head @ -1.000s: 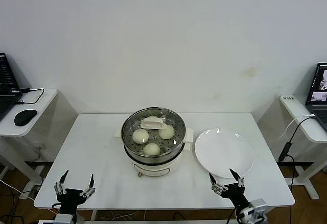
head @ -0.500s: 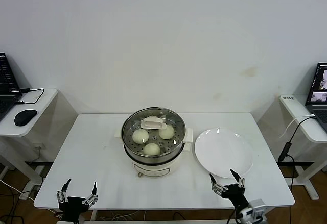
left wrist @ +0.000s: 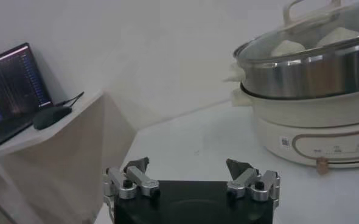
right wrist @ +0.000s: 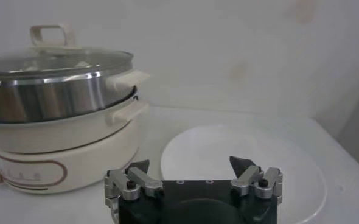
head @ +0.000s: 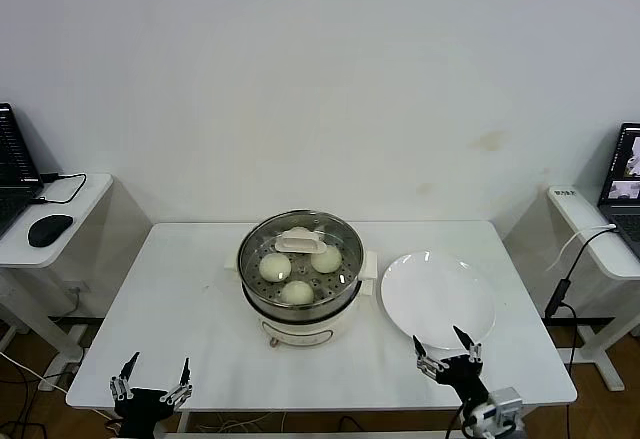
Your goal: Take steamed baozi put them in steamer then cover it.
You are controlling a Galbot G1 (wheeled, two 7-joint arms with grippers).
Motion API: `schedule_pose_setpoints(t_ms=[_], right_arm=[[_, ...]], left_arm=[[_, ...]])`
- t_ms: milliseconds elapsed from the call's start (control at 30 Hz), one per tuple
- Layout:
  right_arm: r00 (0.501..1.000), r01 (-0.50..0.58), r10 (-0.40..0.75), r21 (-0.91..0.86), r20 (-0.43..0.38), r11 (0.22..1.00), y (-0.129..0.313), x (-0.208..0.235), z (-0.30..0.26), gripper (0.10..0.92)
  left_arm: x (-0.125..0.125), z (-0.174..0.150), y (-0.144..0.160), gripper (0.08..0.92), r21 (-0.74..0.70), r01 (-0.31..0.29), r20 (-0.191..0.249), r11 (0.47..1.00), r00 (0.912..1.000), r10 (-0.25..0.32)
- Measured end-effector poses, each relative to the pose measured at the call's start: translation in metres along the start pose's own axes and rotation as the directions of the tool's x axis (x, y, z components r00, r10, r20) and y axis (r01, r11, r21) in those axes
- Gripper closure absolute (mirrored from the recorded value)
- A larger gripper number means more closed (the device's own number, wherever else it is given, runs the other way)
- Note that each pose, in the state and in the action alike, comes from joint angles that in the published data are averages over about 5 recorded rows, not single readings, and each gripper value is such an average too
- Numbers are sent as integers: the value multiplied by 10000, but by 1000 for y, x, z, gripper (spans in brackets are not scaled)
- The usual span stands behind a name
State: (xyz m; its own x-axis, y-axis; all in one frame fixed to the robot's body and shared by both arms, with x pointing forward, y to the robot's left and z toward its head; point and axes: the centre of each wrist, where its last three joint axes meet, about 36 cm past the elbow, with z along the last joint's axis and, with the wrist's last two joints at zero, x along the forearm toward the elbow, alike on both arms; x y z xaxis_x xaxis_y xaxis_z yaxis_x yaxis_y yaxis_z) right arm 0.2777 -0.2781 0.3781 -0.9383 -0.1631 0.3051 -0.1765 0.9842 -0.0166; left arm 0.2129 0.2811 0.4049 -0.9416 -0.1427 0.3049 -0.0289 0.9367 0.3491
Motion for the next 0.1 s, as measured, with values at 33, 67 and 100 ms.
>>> schedule_pose_setpoints(t_ms=[33,67,100], right_arm=[[10000,-11,11,12,8,10000,0,0,0,200],[10000,-15,15,18,10,10000,0,0,0,200],[10000,-20,20,25,14,10000,0,-1,1,200]], left_arm=[[0,0,0,177,10,13,5,10000,10000,-13],[0,0,0,177,14,21,6,10000,10000,-21],[0,0,0,177,20,28,5,10000,10000,-28]])
